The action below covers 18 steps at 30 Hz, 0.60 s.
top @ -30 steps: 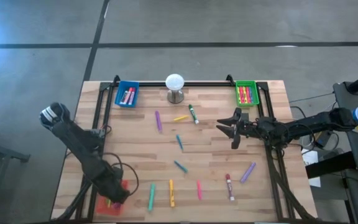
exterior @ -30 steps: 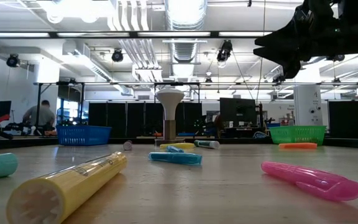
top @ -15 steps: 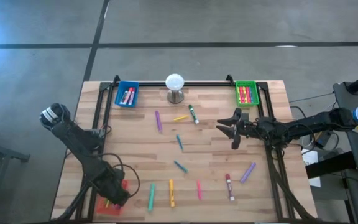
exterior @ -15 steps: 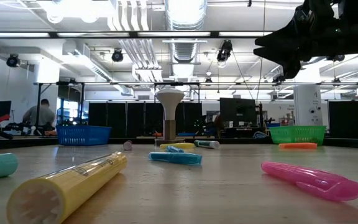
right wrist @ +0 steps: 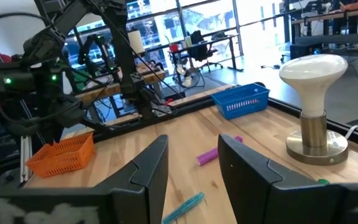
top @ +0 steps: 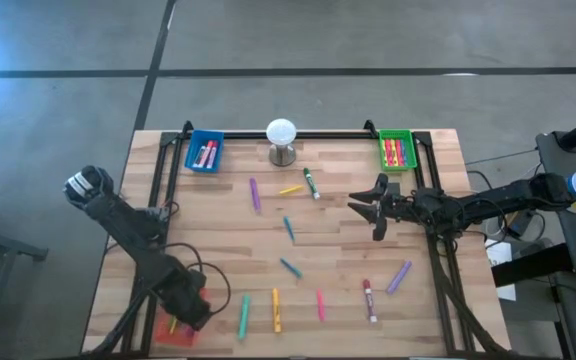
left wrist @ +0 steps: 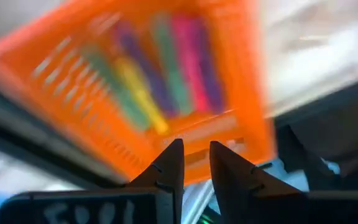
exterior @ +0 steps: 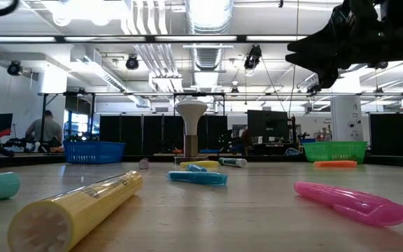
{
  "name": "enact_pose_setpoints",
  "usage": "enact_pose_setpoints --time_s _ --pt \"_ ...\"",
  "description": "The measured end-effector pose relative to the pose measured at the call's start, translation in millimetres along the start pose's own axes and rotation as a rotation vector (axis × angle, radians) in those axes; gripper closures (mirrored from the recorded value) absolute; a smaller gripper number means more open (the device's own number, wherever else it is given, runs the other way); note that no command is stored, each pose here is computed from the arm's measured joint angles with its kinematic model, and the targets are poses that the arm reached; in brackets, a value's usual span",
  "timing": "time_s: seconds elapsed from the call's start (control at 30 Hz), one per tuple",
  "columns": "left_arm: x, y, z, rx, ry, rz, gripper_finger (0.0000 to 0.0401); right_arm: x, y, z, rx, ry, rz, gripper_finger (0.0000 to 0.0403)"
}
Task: Pick & Place Markers
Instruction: Put the top blue pen into the orange bin
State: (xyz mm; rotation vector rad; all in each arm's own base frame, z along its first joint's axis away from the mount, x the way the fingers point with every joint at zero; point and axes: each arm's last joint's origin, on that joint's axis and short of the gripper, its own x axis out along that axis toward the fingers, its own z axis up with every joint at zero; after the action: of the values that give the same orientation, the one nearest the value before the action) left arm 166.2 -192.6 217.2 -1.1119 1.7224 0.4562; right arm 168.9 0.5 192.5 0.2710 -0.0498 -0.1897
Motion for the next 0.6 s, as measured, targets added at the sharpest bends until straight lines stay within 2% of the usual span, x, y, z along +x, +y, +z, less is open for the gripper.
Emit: enact_pose_setpoints --time_s 0.07,0.23,0.4,0.47,0.53,0.6 --pt "-4 -5 6 0.09 -0.046 -0.042 0.033 0 0 0 -0.005 0.001 0.0 0.0271" --pt "-22 -19 29 0.333 -0.267 -0.135 0.033 0 0 -2 -0.022 0.017 -0.002 0.0271" --pt "-50 -30 58 0.613 -0.553 -0.135 0.033 0 0 -2 -0.049 0.017 -0.002 0.0271" --pt "-61 -32 74 0.653 -0.684 -0.116 0.033 0 0 -2 -0.051 0.018 -0.002 0.0271" --pt "-71 -32 93 0.638 -0.829 -0.067 0.033 0 -1 -3 -0.054 0.027 -0.004 0.0271" --pt "-80 -31 116 0.65 -0.91 -0.016 0.033 0 -1 -5 -0.054 0.05 -0.011 0.0271"
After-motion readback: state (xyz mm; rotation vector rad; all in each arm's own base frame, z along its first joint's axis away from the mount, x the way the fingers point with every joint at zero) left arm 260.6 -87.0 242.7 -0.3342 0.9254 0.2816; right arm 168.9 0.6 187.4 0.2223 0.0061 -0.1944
